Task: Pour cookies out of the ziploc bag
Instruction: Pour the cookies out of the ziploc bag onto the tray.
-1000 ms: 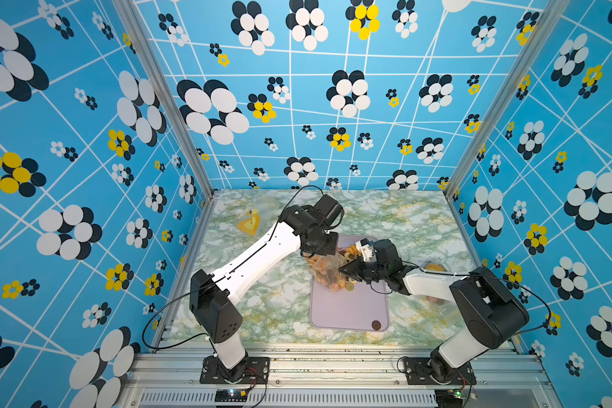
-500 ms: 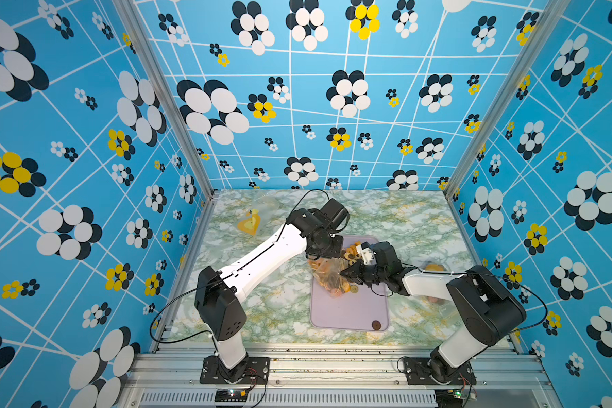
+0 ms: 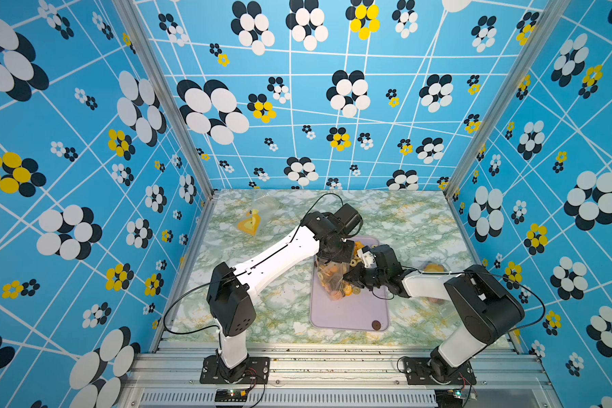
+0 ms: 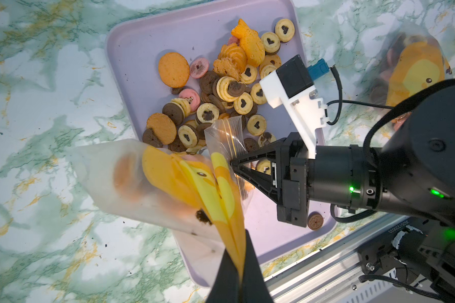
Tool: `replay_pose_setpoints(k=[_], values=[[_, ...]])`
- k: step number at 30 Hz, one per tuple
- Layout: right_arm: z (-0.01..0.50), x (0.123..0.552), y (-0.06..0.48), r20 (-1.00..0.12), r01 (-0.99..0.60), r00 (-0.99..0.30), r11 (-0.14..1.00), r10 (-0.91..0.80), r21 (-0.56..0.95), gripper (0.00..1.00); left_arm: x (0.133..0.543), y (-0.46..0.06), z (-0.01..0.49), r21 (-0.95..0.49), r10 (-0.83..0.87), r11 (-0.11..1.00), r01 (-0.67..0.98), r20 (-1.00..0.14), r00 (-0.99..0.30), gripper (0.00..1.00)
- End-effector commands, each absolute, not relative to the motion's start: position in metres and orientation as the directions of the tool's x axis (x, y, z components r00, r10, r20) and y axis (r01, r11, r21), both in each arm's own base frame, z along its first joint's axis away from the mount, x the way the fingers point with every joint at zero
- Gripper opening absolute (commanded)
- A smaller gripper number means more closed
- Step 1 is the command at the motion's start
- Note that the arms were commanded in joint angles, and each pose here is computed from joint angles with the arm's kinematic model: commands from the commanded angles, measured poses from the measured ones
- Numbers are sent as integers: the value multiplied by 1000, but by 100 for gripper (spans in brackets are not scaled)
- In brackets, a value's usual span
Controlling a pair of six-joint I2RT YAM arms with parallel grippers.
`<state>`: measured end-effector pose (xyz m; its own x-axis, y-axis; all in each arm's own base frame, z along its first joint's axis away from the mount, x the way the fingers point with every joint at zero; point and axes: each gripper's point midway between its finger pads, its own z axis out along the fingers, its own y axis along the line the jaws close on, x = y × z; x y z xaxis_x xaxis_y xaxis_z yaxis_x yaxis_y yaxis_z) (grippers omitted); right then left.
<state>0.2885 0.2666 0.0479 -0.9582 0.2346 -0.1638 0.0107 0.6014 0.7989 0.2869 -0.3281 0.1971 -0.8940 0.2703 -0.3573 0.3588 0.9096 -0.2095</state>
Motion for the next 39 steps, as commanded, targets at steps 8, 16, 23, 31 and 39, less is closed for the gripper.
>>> replay_pose_setpoints(k=[8,16,23,31,39], values=[[42,277,257,-137,42,-964,636,229,771,7,307,-310,207,-168,246,929,330,-386,-889,0],[52,270,250,-153,24,-964,649,215,760,12,319,-294,207,-154,224,940,303,-391,-893,0],[53,267,248,-152,23,-965,645,214,763,21,320,-293,206,-159,215,942,296,-394,-894,0],[54,269,249,-158,21,-963,644,219,765,4,319,-298,217,-190,201,935,299,-411,-889,0],[55,267,243,-168,24,-959,654,229,756,0,311,-321,226,-208,235,916,342,-413,-880,0]])
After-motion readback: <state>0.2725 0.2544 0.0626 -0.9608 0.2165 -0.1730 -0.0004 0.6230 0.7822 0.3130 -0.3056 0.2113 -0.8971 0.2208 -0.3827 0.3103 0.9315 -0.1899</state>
